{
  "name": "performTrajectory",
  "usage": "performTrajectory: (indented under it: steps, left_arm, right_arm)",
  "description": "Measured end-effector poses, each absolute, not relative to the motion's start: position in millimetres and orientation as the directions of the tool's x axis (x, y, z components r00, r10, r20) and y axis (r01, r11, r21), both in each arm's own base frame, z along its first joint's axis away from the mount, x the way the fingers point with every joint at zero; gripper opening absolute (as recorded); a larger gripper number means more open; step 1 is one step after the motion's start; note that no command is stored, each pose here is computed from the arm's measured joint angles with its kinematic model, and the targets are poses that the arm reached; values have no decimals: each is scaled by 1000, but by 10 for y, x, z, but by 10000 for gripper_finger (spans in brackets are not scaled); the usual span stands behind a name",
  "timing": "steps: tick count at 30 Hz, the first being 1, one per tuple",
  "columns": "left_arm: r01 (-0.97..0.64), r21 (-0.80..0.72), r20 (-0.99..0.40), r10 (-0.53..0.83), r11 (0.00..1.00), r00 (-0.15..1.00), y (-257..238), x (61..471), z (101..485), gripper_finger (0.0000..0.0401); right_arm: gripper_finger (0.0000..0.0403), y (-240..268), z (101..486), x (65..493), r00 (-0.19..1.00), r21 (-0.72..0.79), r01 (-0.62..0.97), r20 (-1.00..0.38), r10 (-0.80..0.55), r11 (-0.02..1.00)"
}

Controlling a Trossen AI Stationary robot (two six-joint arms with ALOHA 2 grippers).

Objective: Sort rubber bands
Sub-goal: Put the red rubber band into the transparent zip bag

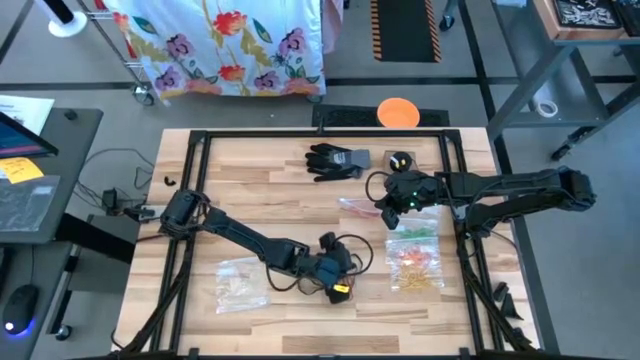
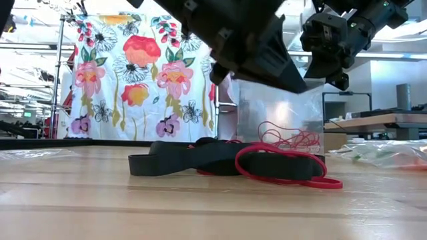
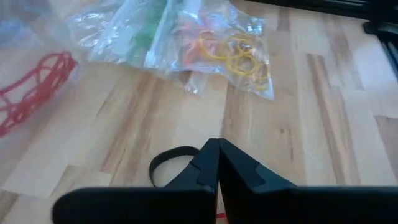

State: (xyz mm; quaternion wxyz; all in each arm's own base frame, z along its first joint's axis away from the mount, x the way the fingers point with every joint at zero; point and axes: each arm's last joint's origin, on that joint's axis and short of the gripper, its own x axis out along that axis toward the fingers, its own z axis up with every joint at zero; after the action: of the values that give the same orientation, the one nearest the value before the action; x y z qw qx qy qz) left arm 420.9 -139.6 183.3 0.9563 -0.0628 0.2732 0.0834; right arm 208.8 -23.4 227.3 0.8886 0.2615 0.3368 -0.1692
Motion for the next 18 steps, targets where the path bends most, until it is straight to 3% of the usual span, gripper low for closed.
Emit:
performTrajectory:
  steps: [9,18]
  left_arm:
    - [-170,-42,-614,109,984,782,-1373,4239,1544,33]
    - [-271,-20,-651,193,962,734,-1241,4302,1227,167]
  right_arm:
    - [11,-234,2276,2091,719,352,475,-684,-125,806]
    - [11,-234,2281,2095,723,355,473,-679,-125,806]
